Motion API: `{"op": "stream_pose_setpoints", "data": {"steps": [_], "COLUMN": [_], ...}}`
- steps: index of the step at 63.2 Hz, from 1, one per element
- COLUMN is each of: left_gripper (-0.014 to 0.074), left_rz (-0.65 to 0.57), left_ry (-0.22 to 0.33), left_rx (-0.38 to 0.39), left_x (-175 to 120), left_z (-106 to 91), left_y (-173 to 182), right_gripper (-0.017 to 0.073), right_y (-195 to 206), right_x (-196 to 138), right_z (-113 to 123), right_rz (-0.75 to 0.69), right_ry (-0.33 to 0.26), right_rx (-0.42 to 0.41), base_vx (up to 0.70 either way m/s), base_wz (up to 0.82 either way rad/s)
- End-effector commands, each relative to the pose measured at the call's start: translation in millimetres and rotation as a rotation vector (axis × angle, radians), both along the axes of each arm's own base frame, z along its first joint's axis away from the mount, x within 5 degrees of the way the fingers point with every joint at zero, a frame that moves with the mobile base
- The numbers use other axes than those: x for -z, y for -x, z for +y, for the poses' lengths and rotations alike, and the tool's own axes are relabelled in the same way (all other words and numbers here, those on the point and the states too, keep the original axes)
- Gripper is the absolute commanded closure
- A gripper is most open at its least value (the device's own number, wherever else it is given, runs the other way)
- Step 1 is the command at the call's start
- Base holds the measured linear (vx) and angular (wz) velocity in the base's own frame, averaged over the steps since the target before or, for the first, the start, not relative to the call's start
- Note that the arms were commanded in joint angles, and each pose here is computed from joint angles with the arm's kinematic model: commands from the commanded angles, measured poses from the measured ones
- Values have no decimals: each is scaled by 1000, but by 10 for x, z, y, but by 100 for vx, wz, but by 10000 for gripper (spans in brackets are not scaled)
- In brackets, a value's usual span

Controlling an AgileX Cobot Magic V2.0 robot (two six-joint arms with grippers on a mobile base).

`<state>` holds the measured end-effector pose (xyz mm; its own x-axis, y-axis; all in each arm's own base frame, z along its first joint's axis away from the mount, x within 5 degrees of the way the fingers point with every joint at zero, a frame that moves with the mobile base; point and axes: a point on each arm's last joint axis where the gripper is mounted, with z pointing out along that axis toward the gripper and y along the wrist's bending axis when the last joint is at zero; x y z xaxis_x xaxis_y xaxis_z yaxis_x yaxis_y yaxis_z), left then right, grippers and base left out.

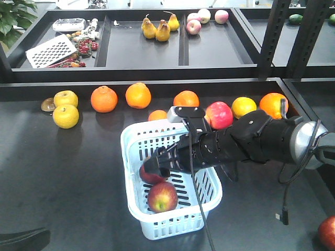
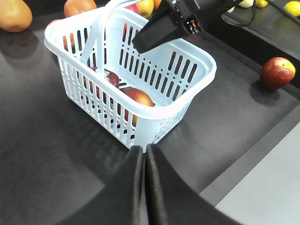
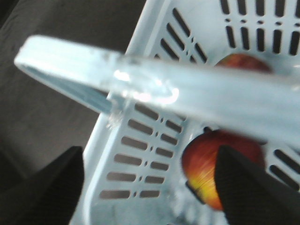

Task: Pick three apples into basket with both arms
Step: 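Carry the second red apple into the basket and open the right gripper, then reach the right gripper to a third red apple and grasp it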

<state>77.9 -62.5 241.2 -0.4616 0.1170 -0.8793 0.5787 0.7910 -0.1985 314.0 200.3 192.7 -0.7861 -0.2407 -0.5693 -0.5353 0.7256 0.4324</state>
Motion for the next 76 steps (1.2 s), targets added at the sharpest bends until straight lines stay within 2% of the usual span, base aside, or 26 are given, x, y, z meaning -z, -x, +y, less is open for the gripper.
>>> {"op": "stream_pose_setpoints", "data": {"steps": [1, 9, 12, 16, 20, 30, 38, 42, 47, 54, 65, 72, 76], "left_gripper": [600, 600, 600, 600, 600, 600, 600, 600, 600, 600, 600, 600, 600], "left_rz": [-42, -42, -42, -42, -42, -42, -41, -41, -41, -40, -40, -40, -40], "left_ry": [54, 54, 54, 54, 54, 54, 55, 55, 55, 56, 56, 56, 56], "left_rx": [-42, -42, -42, -42, -42, -42, -42, -42, -42, -43, -43, -43, -43], "left_x": [-112, -112, -112, -112, -112, -112, -112, -112, -112, -112, -112, -112, -112], "left_z": [2, 2, 2, 2, 2, 2, 2, 2, 2, 2, 2, 2, 2], "left_y": [-47, -47, -47, -47, -47, -47, -47, -47, -47, -47, -47, -47, -47], "right_gripper": [153, 365, 452, 578, 571, 564, 564, 564, 564, 557, 489, 360, 253], "right_y": [45, 146, 190, 248, 299, 465, 604, 675, 741, 772, 749, 760, 766], "right_x": [-316, -408, -459, -516, -569, -703, -724, -707, -680, -653, -650, -616, -584], "right_z": [0, -60, -96, -169, -239, -557, -879, -1019, -1190, -1475, -1969, -2313, -2493], "right_rz": [-28, 26, 25, 21, 44, 24, -14, -30, -23, 26, 119, 186, 213], "right_ry": [-65, -47, -15, 61, 117, 364, 569, 651, 709, 707, 665, 618, 605], "right_rx": [-45, -87, -102, -114, -86, 7, 168, 241, 342, 469, 606, 684, 726], "base_vx": [0, 0, 0, 0, 0, 0, 0, 0, 0, 0, 0, 0, 0], "base_wz": [0, 0, 0, 0, 0, 0, 0, 0, 0, 0, 0, 0, 0]}}
